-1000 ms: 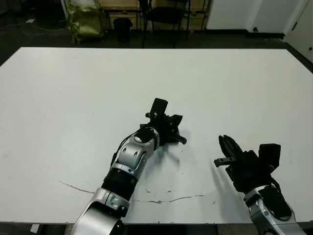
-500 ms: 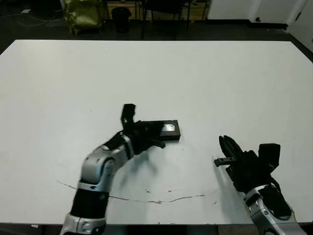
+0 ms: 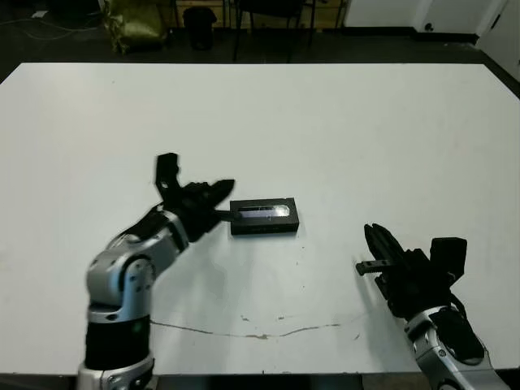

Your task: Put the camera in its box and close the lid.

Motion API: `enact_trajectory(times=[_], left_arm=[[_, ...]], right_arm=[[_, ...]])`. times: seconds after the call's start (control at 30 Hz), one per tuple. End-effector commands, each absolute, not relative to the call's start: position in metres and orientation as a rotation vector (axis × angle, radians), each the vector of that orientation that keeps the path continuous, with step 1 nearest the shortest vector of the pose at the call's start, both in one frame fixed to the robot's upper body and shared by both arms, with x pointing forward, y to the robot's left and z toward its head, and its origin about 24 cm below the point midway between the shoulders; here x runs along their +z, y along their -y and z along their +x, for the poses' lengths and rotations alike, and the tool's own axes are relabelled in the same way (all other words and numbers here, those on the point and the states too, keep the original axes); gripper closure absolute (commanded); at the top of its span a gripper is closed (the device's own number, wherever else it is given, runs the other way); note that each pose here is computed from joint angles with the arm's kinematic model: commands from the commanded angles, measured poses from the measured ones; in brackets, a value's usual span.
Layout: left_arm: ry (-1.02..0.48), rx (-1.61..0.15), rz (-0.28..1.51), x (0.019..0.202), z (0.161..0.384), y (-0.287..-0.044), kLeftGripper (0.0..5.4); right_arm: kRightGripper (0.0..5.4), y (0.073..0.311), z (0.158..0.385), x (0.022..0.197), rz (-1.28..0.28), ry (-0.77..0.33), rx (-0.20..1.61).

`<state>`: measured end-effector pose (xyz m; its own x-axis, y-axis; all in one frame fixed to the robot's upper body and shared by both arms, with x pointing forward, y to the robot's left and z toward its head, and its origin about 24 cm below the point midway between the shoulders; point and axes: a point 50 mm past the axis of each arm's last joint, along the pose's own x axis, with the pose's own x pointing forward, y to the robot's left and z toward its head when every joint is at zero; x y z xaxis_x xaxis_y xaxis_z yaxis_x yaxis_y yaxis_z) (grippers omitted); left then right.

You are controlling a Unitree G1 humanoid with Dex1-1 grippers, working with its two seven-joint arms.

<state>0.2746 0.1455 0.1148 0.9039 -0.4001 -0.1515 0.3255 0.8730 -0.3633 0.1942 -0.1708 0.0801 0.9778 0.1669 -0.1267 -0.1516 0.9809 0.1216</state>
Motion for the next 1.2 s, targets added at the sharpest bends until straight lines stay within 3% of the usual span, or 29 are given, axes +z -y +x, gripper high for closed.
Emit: enact_trajectory(times=[0.03, 0.13, 0.23, 0.43, 0.63, 0.87, 1.03, 1.2], left_arm=[[-0.113, -0.266, -0.223, 0.121, 0.262, -0.172, 5.38], [0.015, -0.187, -0.142, 0.128, 0.249, -0.19, 5.38], [0.134, -0.103, -0.081, 0.128, 0.237, -0.204, 5.38], [0.291, 0.03, -0.033, 0.114, 0.22, -0.216, 5.38], [0.289, 0.107, -0.167, 0.093, 0.211, -0.209, 5.38], [0.273, 0.137, -0.178, 0.072, 0.213, -0.207, 5.38], [0.225, 0.157, -0.188, 0.059, 0.216, -0.205, 5.38], [0.207, 0.116, -0.149, 0.057, 0.22, -0.206, 5.38]], right_arm=[[5.4, 0.174, 0.197, 0.083, 0.137, -0.119, 0.164], [5.4, 0.176, 0.202, 0.088, 0.114, -0.127, 0.151], [5.4, 0.184, 0.211, 0.079, 0.089, -0.119, 0.143], [5.4, 0.187, 0.222, 0.076, 0.049, -0.028, 0.155], [5.4, 0.188, 0.225, 0.074, 0.023, 0.006, 0.131], [5.4, 0.181, 0.222, 0.068, 0.024, -0.027, 0.08], [5.4, 0.177, 0.223, 0.061, 0.02, 0.022, 0.105], [5.4, 0.173, 0.223, 0.06, 0.032, 0.031, 0.119]])
